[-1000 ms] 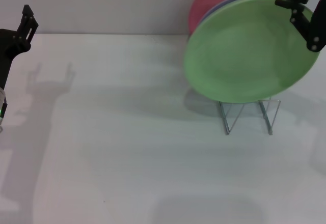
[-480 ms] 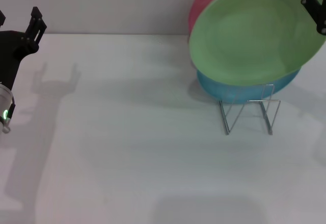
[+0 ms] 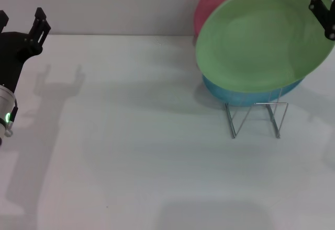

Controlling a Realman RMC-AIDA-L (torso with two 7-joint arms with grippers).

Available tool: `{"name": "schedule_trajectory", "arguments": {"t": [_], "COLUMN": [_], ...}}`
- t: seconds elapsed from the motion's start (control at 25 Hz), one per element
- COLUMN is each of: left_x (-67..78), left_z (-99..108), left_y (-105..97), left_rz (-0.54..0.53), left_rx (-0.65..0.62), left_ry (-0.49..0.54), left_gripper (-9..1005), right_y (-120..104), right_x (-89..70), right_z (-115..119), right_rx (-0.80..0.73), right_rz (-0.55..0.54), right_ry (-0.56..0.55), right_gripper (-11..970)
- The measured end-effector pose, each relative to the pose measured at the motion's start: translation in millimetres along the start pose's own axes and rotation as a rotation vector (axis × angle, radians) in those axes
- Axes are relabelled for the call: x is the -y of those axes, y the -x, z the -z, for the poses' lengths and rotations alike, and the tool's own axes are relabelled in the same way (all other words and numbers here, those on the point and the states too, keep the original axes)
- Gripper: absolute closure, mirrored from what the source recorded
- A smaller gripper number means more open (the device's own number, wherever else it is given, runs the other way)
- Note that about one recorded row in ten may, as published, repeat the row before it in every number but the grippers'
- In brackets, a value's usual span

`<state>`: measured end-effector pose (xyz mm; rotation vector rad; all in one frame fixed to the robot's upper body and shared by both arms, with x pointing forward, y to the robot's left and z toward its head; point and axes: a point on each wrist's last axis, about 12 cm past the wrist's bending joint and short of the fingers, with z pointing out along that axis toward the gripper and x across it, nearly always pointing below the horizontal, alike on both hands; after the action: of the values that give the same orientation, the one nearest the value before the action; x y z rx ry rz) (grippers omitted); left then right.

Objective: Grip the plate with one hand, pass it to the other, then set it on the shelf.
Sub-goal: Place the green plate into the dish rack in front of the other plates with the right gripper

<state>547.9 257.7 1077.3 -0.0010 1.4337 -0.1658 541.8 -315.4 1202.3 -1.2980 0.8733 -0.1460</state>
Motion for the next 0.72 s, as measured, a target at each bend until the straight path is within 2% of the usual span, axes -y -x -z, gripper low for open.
{"name": "schedule_trajectory", "arguments": {"t": [0.72], "left_x": [3.2], "left_z": [-3], "left_y": [-2], "left_rz": [-0.004], "left_rx": [-0.007], "left_ry": [-0.015], "left_gripper": [183], "right_y": [-6], "right_x": [-14.5], "right_z": [6], "right_rx": [-0.027], "right_rz": [-0.025], "right_ry": [0.007], "right_gripper": [928]}}
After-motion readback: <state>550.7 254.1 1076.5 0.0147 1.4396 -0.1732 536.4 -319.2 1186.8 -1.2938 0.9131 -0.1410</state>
